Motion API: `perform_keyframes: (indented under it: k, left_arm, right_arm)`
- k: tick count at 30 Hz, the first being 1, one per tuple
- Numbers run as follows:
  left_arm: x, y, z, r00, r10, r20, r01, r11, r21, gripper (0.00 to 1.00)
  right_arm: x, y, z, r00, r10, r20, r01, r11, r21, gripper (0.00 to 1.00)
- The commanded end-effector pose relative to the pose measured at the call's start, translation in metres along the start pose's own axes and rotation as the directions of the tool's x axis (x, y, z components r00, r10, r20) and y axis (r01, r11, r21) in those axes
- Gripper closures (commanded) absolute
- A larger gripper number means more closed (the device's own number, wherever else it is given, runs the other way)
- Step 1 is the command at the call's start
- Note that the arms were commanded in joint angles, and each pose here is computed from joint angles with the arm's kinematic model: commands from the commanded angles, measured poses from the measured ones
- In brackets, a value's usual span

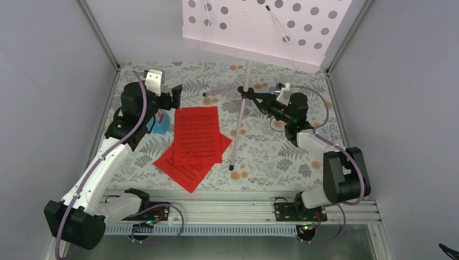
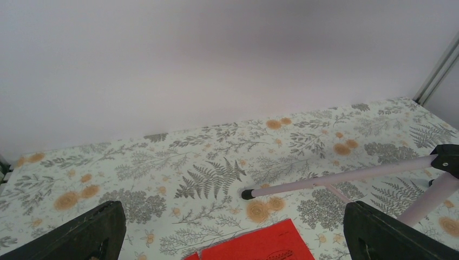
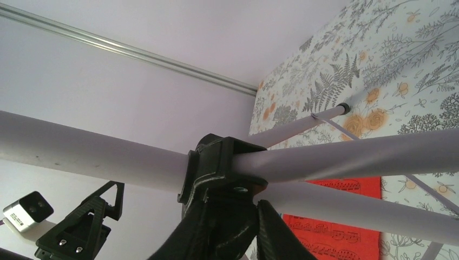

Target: Pack up the instrument practice props

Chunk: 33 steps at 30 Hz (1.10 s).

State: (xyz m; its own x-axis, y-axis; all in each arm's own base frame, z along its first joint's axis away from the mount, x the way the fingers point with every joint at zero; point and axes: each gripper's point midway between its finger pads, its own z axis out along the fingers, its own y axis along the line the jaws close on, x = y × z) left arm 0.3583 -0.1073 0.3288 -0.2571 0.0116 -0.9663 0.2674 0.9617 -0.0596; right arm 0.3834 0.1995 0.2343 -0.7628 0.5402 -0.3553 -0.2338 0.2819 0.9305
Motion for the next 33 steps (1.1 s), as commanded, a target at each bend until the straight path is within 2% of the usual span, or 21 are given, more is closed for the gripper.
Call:
perform_keyframes:
  k: [1, 8, 11, 18, 24, 26, 33]
  left_arm:
    - [-0.011, -0.004, -0.007, 0.999, -0.008, 0.031, 0.007, 1.0, 0.023, 0.0]
    - [-0.011, -0.003, -0.008, 0.999, -0.008, 0.032, 0.007, 1.0, 0.018, 0.0]
    - [-0.01, -0.003, -0.007, 1.0, -0.008, 0.029, 0.007, 1.0, 0.018, 0.0]
    - [-0.009, -0.002, -0.006, 1.0, -0.007, 0.025, 0.006, 1.0, 0.015, 0.0]
    - [-0.008, -0.003, -0.005, 1.0, -0.007, 0.024, 0.006, 1.0, 0.019, 0.0]
    - [-0.008, -0.003, -0.005, 1.0, -0.007, 0.024, 0.006, 1.0, 0.018, 0.0]
    - [-0.008, -0.004, -0.005, 1.0, -0.008, 0.023, 0.007, 1.0, 0.024, 0.0]
  right_arm:
    - [0.012, -0.001, -0.001, 1.0, -0.027, -0.014, 0.027, 1.0, -0.001, 0.83]
    - [0.015, -0.001, -0.002, 0.995, -0.095, -0.003, 0.095, 0.995, -0.02, 0.93]
    - [0.015, -0.001, -0.002, 0.99, -0.142, 0.0, 0.142, 0.99, -0.023, 0.92]
    - [0.02, 0.007, -0.002, 0.972, -0.234, -0.014, 0.232, 0.97, -0.076, 0.75]
    - [0.02, 0.014, -0.003, 0.952, -0.305, -0.01, 0.302, 0.947, -0.11, 0.72]
    - [0.018, 0.014, -0.004, 0.947, -0.321, -0.001, 0.319, 0.941, -0.109, 0.68]
    - [0.009, 0.004, -0.003, 0.948, -0.318, 0.009, 0.318, 0.945, -0.072, 0.62]
